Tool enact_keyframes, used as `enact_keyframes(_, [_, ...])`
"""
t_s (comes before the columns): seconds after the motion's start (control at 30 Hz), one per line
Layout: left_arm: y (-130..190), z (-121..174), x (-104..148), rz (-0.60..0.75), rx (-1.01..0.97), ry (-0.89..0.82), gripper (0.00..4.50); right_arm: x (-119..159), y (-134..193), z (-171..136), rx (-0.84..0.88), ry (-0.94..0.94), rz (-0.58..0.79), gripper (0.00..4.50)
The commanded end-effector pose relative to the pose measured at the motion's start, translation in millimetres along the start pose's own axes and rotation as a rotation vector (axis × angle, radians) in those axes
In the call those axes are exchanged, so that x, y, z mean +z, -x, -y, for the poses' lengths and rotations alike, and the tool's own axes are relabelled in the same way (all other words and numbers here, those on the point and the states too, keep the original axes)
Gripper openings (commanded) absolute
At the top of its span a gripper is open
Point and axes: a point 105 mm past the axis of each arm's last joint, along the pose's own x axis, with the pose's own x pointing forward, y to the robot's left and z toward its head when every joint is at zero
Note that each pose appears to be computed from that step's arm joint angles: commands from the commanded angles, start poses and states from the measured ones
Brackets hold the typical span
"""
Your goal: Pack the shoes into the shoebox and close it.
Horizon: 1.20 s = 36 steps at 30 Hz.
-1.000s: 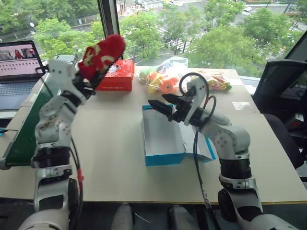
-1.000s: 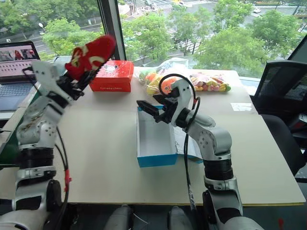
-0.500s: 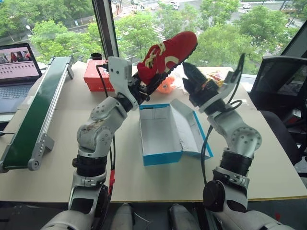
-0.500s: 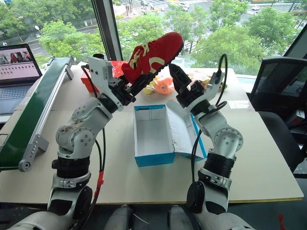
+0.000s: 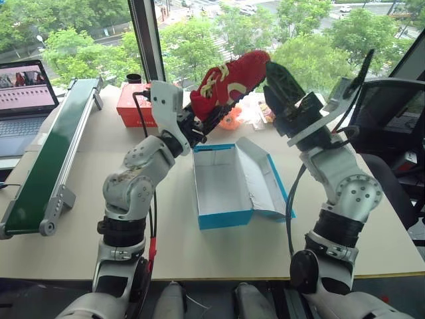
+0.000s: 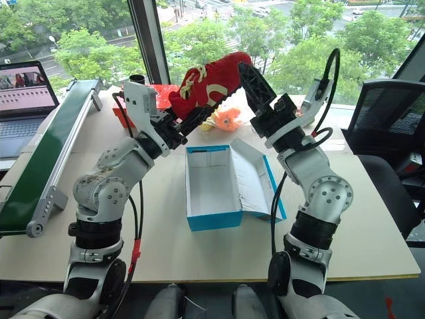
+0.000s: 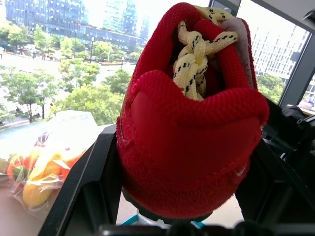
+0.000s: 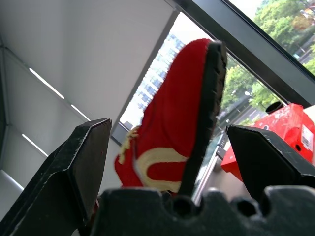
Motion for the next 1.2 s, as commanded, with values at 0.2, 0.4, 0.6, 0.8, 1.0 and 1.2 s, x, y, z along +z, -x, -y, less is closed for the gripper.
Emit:
enact_keyframes(0.2, [-3, 24, 18, 0.059, -0.075, -0.007, 2.59, 18, 2, -19, 0.114, 0.077, 0.042, 4.50])
enact_keyframes(0.4, [-6, 34, 19, 0.064, -0.108, 0.001, 2.59, 27, 2, -18, 0.116, 0.082, 0.062, 4.50])
enact_keyframes(0.6, [-6, 34, 23, 0.073, -0.112, 0.010, 2.57, 21, -3, -7, 0.058, 0.085, 0.051, 3.46])
enact_keyframes(0.8, [-4, 34, 27, 0.084, -0.118, 0.015, 2.57, 23, -5, -2, 0.031, 0.092, 0.055, 1.43])
enact_keyframes(1.0, [6, 32, 32, 0.113, -0.155, 0.066, 4.11, 37, -13, 1, -0.040, 0.195, 0.083, 0.35])
enact_keyframes(1.2, [34, -3, 29, -0.003, -0.108, -0.082, 4.50, 21, -29, -21, -0.028, 0.404, -0.102, 0.32])
